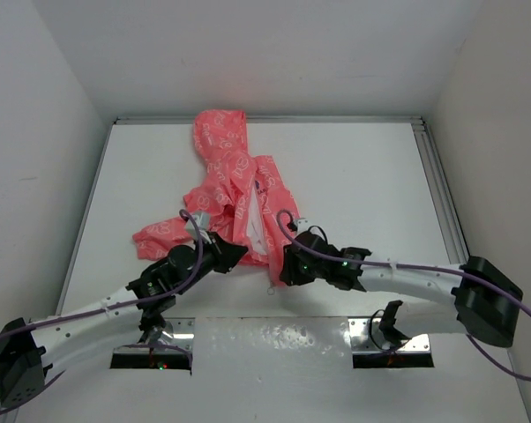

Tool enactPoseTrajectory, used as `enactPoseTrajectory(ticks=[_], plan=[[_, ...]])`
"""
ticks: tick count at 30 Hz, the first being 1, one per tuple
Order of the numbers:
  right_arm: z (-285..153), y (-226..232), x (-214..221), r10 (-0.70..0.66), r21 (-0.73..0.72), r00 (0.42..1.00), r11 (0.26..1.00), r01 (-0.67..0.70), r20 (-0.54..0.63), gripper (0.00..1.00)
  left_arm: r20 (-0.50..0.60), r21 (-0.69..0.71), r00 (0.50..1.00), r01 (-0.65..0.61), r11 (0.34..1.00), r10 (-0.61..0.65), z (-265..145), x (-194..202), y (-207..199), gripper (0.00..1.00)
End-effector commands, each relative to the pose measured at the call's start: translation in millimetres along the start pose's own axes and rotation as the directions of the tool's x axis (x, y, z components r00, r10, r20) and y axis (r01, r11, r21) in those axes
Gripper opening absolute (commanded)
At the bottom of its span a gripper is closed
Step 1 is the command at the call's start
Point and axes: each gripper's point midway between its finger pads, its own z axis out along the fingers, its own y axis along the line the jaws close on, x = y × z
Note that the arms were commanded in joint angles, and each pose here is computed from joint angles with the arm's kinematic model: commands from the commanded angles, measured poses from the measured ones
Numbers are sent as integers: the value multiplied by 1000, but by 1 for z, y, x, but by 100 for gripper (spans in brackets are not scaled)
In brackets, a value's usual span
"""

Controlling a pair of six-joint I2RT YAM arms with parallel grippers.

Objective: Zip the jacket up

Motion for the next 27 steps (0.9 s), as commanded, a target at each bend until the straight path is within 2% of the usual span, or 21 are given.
enactPoseTrajectory(ticks=[1,3,8,13,19,27], plan=[[8,3,-2,-90,32,996,995,90,-15,35,18,10,1000,3,1000,-3,1,-1,1,0],[11,13,0,-144,22,989,989,145,-33,38,12,5,1000,-4,1000,4,1,0,2,0],[23,1,4,-215,122,975,968,221,-63,45,8,9,1000,6,1000,-6,1,3,4,0],[29,-3,-5,-234,165,972,958,237,-34,46,6,4,1000,12,1000,-12,0,7,7,0],[44,-14,8,-234,196,968,949,247,-89,46,9,1,1000,4,1000,-4,0,5,7,0],[48,-5,8,-236,201,967,947,251,-98,46,-7,-10,1000,-1,1000,1,3,9,9,0]])
